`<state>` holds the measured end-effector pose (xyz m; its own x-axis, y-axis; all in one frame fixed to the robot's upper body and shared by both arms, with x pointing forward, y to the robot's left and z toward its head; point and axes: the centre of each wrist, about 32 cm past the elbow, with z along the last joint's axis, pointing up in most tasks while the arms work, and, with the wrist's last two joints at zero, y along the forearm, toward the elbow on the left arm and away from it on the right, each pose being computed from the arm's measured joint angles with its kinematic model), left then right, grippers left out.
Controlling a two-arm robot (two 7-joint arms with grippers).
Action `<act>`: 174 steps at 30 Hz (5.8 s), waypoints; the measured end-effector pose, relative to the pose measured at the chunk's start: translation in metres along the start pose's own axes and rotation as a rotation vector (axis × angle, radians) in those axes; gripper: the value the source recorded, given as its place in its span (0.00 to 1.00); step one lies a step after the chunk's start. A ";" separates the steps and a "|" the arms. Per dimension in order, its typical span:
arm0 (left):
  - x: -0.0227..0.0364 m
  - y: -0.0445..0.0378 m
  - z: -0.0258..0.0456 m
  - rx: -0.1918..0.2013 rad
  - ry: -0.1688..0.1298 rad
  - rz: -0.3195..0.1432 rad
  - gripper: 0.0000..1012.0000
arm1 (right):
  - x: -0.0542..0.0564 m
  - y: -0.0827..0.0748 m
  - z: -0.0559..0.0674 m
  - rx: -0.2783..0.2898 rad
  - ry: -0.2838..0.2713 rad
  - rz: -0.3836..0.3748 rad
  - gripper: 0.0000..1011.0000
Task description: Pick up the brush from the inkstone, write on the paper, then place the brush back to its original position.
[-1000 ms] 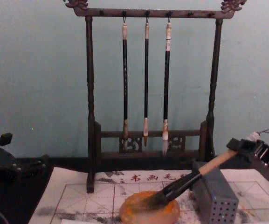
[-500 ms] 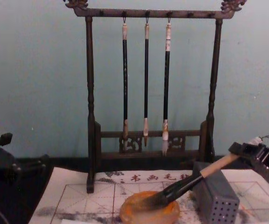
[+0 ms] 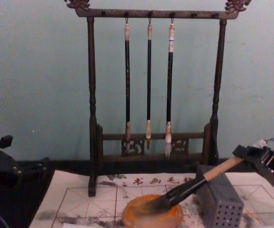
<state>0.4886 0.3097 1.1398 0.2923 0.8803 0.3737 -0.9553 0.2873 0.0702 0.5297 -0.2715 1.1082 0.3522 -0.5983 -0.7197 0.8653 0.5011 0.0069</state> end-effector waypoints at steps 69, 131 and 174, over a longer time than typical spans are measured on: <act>0.0000 0.0000 0.0000 0.000 0.000 0.000 0.99 | 0.003 -0.013 0.006 -0.022 -0.065 -0.015 0.99; 0.0000 0.0000 0.0000 0.000 0.000 0.000 0.99 | 0.016 -0.023 0.005 -0.001 -0.698 -0.215 0.99; 0.0000 0.0000 0.0000 0.000 0.000 0.000 0.99 | 0.016 -0.023 0.006 -0.002 -0.700 -0.212 0.99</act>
<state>0.4886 0.3097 1.1398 0.2923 0.8803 0.3737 -0.9552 0.2874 0.0703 0.5175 -0.2957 1.1007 0.3231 -0.9418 -0.0934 0.9398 0.3309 -0.0856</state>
